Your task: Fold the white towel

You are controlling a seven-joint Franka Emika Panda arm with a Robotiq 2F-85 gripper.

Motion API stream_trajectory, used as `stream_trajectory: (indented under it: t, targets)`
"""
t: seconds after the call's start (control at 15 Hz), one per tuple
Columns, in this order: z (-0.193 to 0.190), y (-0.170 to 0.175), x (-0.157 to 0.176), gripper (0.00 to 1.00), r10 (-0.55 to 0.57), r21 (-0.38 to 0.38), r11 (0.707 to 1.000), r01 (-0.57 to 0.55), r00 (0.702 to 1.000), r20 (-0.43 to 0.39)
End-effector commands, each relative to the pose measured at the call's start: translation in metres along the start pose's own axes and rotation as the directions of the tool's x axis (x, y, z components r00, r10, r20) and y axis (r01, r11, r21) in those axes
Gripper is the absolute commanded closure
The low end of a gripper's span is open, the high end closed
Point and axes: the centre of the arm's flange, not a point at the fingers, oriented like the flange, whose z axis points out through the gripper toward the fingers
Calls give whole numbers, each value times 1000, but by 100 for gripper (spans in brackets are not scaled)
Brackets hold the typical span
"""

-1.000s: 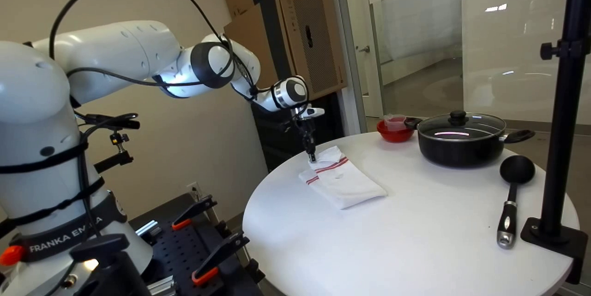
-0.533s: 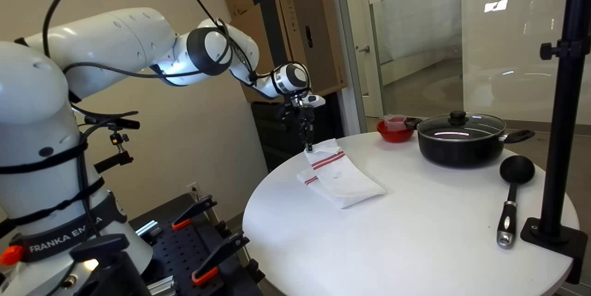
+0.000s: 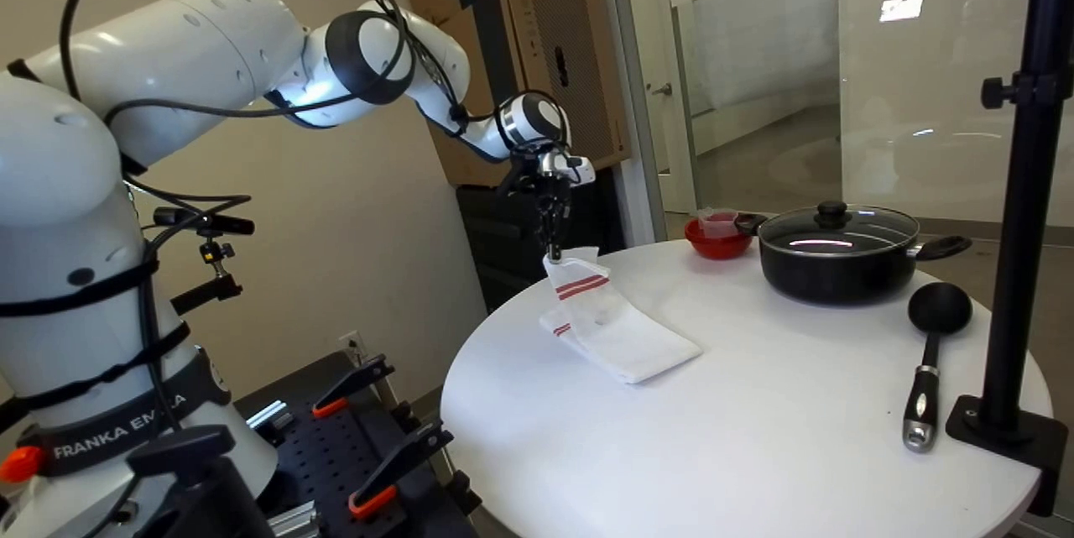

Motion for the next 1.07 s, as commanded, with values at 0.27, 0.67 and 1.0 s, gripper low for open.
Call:
stream_trajectory:
  t: [0.27, 0.67, 1.0]
  targets:
    - [20, -34, -27, 98, -38, -125, 991, 42, 999, 36]
    - [28, -89, -20, 98, 15, -37, 999, -16, 1000, -27]
    - [41, -100, -3, 98, 68, 114, 992, -59, 995, -74]
